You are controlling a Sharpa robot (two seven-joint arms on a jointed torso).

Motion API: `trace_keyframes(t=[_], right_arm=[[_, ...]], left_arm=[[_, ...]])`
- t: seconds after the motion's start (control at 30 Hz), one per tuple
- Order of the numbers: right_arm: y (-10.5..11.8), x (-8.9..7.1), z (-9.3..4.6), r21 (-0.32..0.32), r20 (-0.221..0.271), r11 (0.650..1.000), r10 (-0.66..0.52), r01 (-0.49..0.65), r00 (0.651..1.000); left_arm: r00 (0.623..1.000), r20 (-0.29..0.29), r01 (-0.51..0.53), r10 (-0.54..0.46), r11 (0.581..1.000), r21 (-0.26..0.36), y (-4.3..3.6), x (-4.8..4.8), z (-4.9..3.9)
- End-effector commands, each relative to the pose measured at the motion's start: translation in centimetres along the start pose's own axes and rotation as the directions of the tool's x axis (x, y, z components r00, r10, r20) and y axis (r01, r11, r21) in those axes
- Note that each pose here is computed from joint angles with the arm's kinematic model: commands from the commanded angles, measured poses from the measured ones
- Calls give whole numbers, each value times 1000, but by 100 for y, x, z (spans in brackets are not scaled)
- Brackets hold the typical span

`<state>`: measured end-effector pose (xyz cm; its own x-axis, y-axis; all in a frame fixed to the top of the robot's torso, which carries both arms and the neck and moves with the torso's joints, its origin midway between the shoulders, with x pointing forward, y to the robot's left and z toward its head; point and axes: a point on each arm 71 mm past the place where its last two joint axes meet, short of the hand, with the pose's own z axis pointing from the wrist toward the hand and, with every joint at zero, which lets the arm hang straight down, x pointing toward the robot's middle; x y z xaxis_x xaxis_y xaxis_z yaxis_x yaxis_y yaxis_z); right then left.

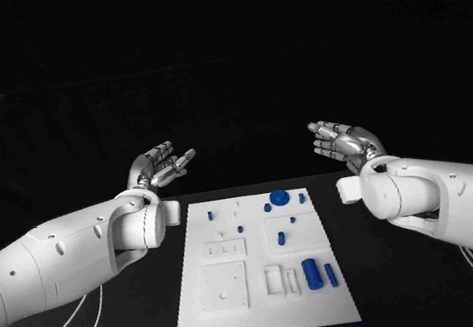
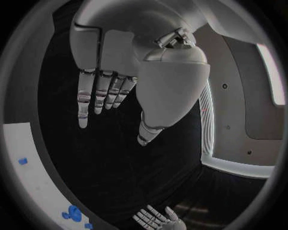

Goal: Assemble the parts on the task board

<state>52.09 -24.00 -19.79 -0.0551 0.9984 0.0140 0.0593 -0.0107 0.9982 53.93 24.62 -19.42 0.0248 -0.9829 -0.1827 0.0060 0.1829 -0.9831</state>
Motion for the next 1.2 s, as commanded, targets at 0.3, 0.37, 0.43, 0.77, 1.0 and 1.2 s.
trace_keyframes(t=[0.3, 0.37, 0.43, 0.77, 1.0, 1.2], right_arm=[[76, -86, 172, 135, -262, 988, -37, 75, 964], [83, -97, 180, 139, -267, 987, -39, 79, 963], [152, -132, 265, -94, -198, 887, -462, 452, 865], [194, 14, 271, -277, -166, 655, -753, 703, 637], [245, 205, 247, -360, -159, 462, -886, 810, 435], [258, 352, 218, -392, -126, 300, -954, 869, 273]], left_arm=[[997, -70, 23, -26, 999, -43, -28, 2, 75], [997, -70, 23, -26, 999, -43, -28, 2, 75], [994, -100, 39, -42, 999, -31, -33, -44, 32], [985, -174, 22, -22, 1000, -3, -133, -64, -52], [972, -232, 40, -34, 999, 19, -271, -40, -140], [957, -284, 73, -63, 997, 26, -381, 23, -234]])
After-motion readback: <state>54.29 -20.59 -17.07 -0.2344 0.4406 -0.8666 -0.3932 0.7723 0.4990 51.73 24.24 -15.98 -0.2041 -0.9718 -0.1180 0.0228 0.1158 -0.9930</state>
